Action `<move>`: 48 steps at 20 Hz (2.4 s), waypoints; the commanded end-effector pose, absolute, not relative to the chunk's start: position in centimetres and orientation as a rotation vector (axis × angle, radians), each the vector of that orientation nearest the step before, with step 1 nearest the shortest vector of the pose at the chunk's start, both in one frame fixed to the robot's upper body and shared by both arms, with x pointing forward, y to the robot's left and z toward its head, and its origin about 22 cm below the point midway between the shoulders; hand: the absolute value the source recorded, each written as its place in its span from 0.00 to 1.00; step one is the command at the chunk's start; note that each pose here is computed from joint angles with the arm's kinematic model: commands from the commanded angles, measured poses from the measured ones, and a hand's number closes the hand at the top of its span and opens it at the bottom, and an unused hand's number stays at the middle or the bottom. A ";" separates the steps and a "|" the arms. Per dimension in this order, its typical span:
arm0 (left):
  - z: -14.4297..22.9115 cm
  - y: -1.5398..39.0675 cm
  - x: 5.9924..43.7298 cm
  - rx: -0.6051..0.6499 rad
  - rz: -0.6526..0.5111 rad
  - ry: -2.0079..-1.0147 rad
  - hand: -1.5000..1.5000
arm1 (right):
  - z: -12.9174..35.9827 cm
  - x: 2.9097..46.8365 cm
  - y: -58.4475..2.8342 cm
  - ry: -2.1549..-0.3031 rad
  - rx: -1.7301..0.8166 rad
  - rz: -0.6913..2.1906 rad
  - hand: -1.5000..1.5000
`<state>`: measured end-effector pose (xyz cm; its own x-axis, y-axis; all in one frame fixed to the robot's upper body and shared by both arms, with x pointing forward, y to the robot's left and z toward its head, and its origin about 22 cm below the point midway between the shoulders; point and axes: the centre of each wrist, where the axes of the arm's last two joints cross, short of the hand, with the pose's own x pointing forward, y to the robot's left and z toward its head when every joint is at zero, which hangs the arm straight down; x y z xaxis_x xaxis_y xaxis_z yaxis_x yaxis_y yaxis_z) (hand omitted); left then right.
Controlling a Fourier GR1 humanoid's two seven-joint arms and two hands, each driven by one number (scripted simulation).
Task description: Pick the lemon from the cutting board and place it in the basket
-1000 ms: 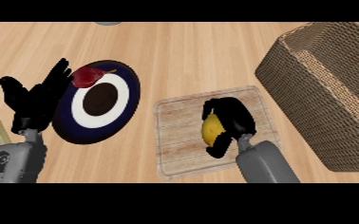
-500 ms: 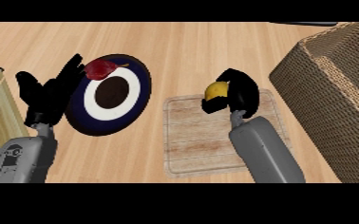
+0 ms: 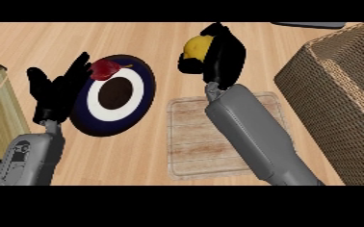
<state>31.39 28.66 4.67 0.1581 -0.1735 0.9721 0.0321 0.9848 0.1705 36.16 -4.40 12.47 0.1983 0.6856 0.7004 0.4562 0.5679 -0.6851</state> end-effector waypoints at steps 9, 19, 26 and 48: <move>4.8 29.3 31.6 0.154 -0.115 -1.394 0.50 | 21.9 39.0 0.2 -1.346 -1.270 -0.048 1.00; 3.4 31.5 30.2 0.187 -0.099 -1.385 0.50 | 28.3 42.4 -2.9 -1.306 -1.413 -0.192 1.00; 4.8 32.1 30.1 0.188 -0.085 -1.381 0.50 | 27.0 45.0 -7.5 -1.125 -1.599 -0.198 1.00; 4.4 31.1 29.8 0.205 -0.053 -1.392 0.50 | 18.6 41.4 -21.3 -1.063 -1.599 -0.266 1.00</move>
